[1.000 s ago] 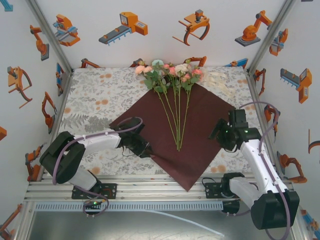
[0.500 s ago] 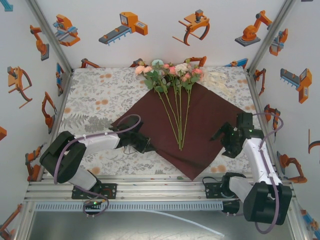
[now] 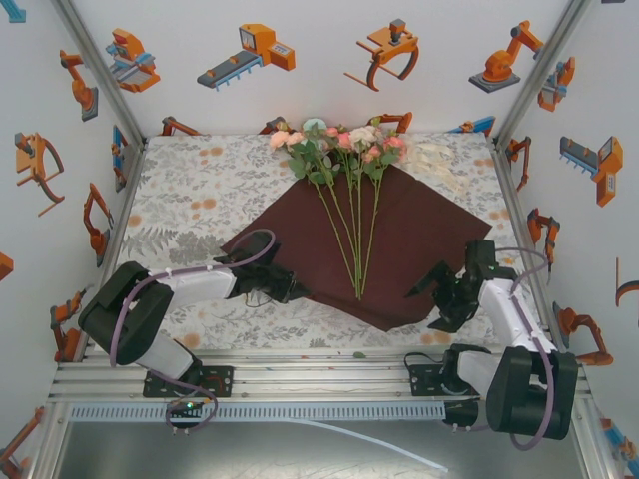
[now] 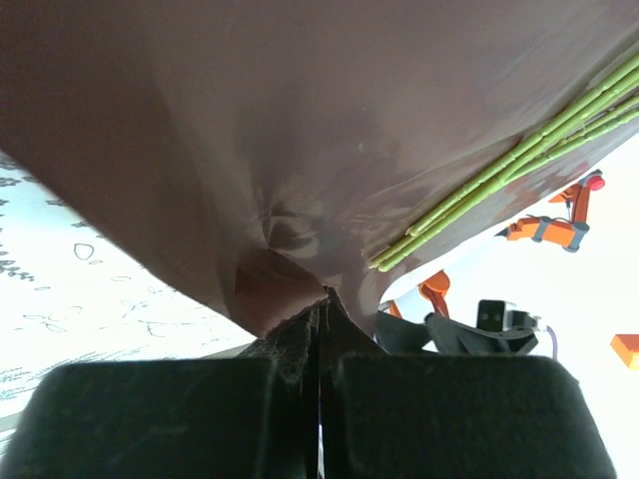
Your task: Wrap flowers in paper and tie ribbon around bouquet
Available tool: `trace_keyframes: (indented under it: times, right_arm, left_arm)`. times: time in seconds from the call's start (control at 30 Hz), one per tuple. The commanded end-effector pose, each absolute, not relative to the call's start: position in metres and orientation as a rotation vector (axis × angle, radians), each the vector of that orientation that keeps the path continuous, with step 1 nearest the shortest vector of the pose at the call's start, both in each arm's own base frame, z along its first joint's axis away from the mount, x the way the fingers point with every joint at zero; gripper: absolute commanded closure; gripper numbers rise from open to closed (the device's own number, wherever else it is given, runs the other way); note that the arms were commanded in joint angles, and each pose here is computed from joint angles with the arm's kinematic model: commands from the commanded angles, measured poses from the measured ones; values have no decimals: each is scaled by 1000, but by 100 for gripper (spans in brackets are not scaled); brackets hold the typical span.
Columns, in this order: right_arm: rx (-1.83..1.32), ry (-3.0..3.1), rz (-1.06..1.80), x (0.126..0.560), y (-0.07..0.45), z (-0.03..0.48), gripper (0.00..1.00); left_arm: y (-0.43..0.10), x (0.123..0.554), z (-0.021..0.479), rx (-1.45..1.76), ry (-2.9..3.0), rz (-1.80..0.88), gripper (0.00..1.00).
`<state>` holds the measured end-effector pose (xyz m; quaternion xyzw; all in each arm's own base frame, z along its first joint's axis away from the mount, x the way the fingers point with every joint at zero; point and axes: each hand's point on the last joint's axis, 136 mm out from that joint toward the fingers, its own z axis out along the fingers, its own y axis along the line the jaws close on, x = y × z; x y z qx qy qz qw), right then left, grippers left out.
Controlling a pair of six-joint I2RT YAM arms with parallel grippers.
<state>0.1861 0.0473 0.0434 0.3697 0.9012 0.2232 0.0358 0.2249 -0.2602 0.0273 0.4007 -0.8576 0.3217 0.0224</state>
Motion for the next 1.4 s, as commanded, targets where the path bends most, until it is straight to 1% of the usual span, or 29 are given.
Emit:
trace_keyframes:
  times: [0.0, 0.13, 0.2, 0.27, 0.33, 0.37, 0.4, 0.47, 0.5, 0.57, 0.63, 0.7, 0.73, 0.8, 0.87, 0.9, 0.97, 1.07, 1.23, 1.3, 1.37]
  right_arm:
    - [1234, 2775, 757, 175, 56, 36, 13]
    - [1304, 2761, 763, 171, 59, 27, 15]
    - [1347, 2721, 810, 177, 63, 27, 22]
    - [1383, 2670, 844, 184, 64, 29, 33]
    - [1405, 2624, 859, 190, 64, 35, 46]
    - [1414, 2600, 861, 193, 63, 39, 58]
    - [1425, 2581, 862, 195, 62, 43, 73]
    - [1451, 2545, 877, 199, 62, 50, 93]
    - [1474, 2522, 891, 201, 62, 52, 100]
    - [1521, 2486, 922, 204, 64, 54, 100]
    - [1563, 2448, 944, 207, 64, 53, 100]
    - [1590, 2434, 944, 209, 63, 51, 100]
    - [1599, 2438, 931, 210, 62, 50, 100]
    - [1634, 2456, 887, 210, 59, 47, 100]
    - [1661, 2475, 857, 213, 58, 45, 100]
    - [1675, 2488, 846, 215, 57, 43, 100]
    - [1700, 2511, 833, 219, 57, 41, 100]
    - [1674, 2541, 830, 230, 58, 43, 100]
    - [1672, 2545, 803, 240, 54, 44, 100]
    - [1676, 2550, 794, 243, 54, 43, 100]
    - [1671, 2556, 807, 248, 56, 42, 100]
  left_arm:
    - [-259, 227, 24, 1313, -2604, 1009, 100]
    - [-256, 226, 23, 1332, -2597, 1002, 100]
    - [-255, 225, 24, 1337, -2597, 1000, 100]
    - [-253, 225, 24, 1341, -2596, 1004, 100]
    - [-252, 225, 24, 1339, -2601, 1001, 100]
    - [-252, 224, 25, 1335, -2606, 1003, 100]
    - [-251, 225, 25, 1333, -2612, 1006, 100]
    - [-251, 228, 29, 1311, -2638, 1026, 100]
    - [-252, 231, 32, 1292, -2656, 1044, 96]
    - [-253, 239, 44, 1226, -2721, 1095, 81]
    - [-252, 250, 64, 1062, -2875, 1135, 67]
    - [-252, 265, 100, 650, -3183, 1126, 56]
    - [-253, 266, 117, 439, -3301, 1096, 53]
    - [-259, 263, 155, -92, -3497, 1039, 50]
    - [-265, 254, 184, -451, -3558, 1061, 49]
    - [-268, 249, 196, -590, -3558, 1117, 49]
    - [-281, 229, 222, -923, -3477, 1325, 47]
    - [-297, 196, 245, -1361, -3313, 1561, 43]
    - [-320, 166, 251, -1759, -3103, 1619, 32]
    - [-332, 164, 247, -1826, -3061, 1610, 29]
    - [-343, 171, 237, -1848, -3088, 1561, 29]
